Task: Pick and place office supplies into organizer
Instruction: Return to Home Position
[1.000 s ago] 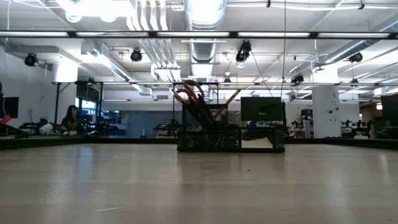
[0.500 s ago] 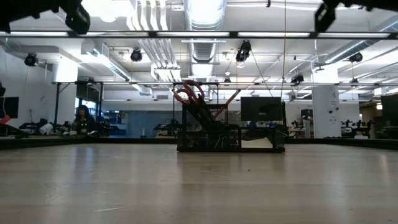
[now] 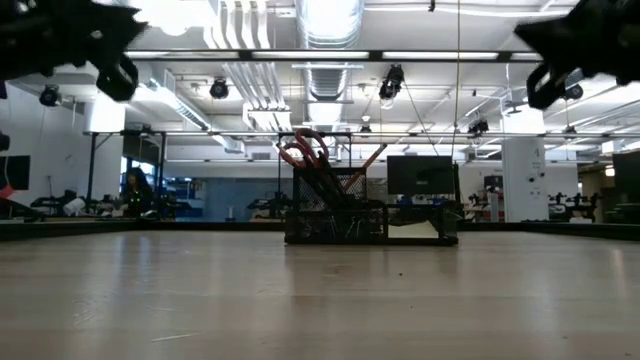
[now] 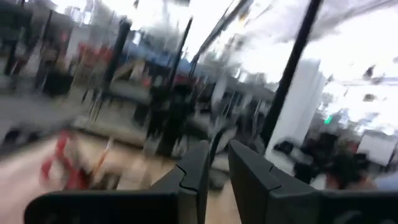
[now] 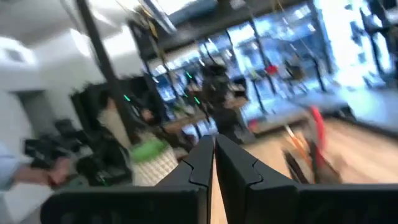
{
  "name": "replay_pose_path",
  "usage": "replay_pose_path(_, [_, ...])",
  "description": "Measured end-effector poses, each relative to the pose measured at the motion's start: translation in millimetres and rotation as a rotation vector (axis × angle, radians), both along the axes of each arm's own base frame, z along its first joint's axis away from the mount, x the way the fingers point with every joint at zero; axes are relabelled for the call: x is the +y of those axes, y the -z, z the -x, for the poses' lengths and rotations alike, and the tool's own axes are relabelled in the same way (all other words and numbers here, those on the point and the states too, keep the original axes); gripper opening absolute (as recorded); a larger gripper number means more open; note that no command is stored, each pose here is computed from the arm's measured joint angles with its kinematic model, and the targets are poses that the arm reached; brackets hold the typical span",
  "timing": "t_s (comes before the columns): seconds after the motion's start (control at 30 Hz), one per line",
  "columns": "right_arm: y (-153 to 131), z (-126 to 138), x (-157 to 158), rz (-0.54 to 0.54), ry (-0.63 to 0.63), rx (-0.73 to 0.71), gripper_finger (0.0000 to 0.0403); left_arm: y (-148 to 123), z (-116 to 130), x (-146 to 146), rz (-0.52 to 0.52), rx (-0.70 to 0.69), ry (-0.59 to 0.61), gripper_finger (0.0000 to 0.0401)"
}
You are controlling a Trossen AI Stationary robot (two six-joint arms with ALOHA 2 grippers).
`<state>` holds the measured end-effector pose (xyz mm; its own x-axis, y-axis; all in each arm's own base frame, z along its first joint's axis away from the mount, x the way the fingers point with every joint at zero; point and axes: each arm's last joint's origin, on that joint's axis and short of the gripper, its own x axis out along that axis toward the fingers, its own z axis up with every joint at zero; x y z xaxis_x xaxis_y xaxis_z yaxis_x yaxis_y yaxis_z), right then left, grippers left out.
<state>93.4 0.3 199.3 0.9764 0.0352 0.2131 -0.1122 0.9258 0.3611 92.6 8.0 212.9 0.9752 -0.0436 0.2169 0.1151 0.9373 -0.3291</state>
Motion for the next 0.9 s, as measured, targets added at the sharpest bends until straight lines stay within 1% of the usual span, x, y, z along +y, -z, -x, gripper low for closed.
replay_pose_path(0.07, [10.4, -1.7, -1.6, -0.004, 0.031, 0.044, 0.0013, 3.9, 1.6, 0.1, -0.006, 0.018, 0.024, 0.0044])
replay_pose_path(0.13, [16.6, -2.2, -3.4, -0.011, 0.054, 0.047, 0.0013, 7.0, 2.8, 1.2, -0.009, 0.054, 0.025, 0.0044])
replay_pose_path(0.2, [18.1, -2.5, -4.5, -0.014, 0.061, 0.057, 0.0013, 16.4, 1.2, 3.2, 0.011, 0.128, 0.011, 0.0044])
replay_pose_path(0.23, [20.8, -3.0, -5.4, -0.017, 0.07, 0.085, 0.0013, 17.0, 0.9, 4.2, 0.019, 0.123, 0.001, 0.0044])
replay_pose_path(0.3, [24.6, -3.3, -6.9, -0.029, 0.085, 0.122, 0.0013, 28.7, -2.8, 6.2, 0.056, 0.166, -0.005, 0.0044])
replay_pose_path(0.37, [26.5, -3.3, -7.8, -0.037, 0.095, 0.141, 0.0013, 34.9, -4.6, 7.0, 0.086, 0.172, -0.007, 0.0044])
replay_pose_path(0.5, [30.1, -5.4, -8.1, -0.011, 0.1, 0.185, 0.0013, 45.8, -7.1, 7.6, 0.111, 0.219, -0.007, 0.0044])
replay_pose_path(0.77, [32.5, -7.4, -8.1, -0.018, 0.099, 0.216, 0.0013, 50.2, -9.7, 8.3, 0.123, 0.269, -0.01, 0.0044])
replay_pose_path(0.9, [27.7, -3.4, -7.1, -0.015, 0.09, 0.154, 0.0013, 50.8, -9.9, 8.3, 0.124, 0.274, -0.011, 0.0044])
